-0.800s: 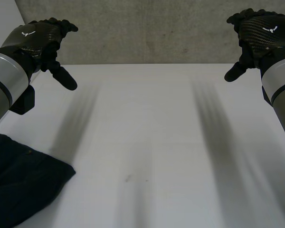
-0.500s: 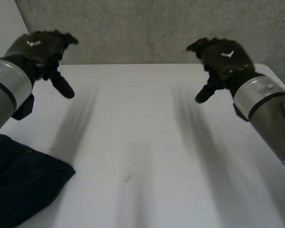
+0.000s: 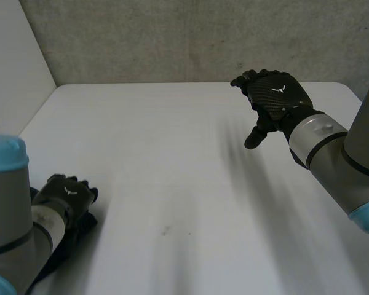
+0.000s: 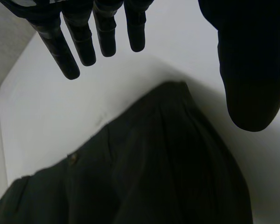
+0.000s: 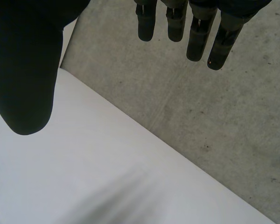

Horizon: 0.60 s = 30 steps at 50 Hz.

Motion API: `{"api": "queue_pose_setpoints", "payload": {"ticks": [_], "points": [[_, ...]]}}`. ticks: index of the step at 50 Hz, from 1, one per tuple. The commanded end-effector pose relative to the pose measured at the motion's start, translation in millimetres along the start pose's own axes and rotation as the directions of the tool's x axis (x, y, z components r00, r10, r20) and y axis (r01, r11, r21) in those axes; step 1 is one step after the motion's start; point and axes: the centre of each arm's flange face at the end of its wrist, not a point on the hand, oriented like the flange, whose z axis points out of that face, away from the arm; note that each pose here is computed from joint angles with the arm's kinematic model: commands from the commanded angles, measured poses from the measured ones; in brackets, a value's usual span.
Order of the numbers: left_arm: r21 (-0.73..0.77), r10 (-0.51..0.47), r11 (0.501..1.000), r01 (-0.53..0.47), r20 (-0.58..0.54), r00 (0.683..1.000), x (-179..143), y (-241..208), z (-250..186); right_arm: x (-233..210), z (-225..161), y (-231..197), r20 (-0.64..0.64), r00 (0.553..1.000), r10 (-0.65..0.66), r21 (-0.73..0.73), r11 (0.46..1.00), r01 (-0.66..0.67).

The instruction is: Fold the shorts.

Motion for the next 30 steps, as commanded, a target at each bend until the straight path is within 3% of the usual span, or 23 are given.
{"api": "queue_pose_setpoints", "payload": {"ticks": [1, 18, 24, 30], "points": [[-0.018, 0.014, 1.0, -0.014, 0.047, 0.999, -1, 22, 15, -1, -1, 1, 0.002, 1.0, 0.0, -0.004, 1.0, 0.0], [-0.048, -0.024, 0.998, 0.032, 0.145, 0.989, -20, 39, 47, -1, 0, 4, 0.003, 1.0, -0.005, -0.011, 1.0, 0.005], [-0.051, 0.009, 0.999, -0.002, 0.145, 0.989, -21, 37, 54, -1, 0, 4, 0.004, 1.0, -0.014, -0.013, 1.0, 0.014], [0.078, 0.028, 0.996, -0.046, 0.222, 0.975, -39, 3, 65, -1, 0, 2, 0.001, 1.0, -0.015, -0.007, 1.0, 0.015]]}}
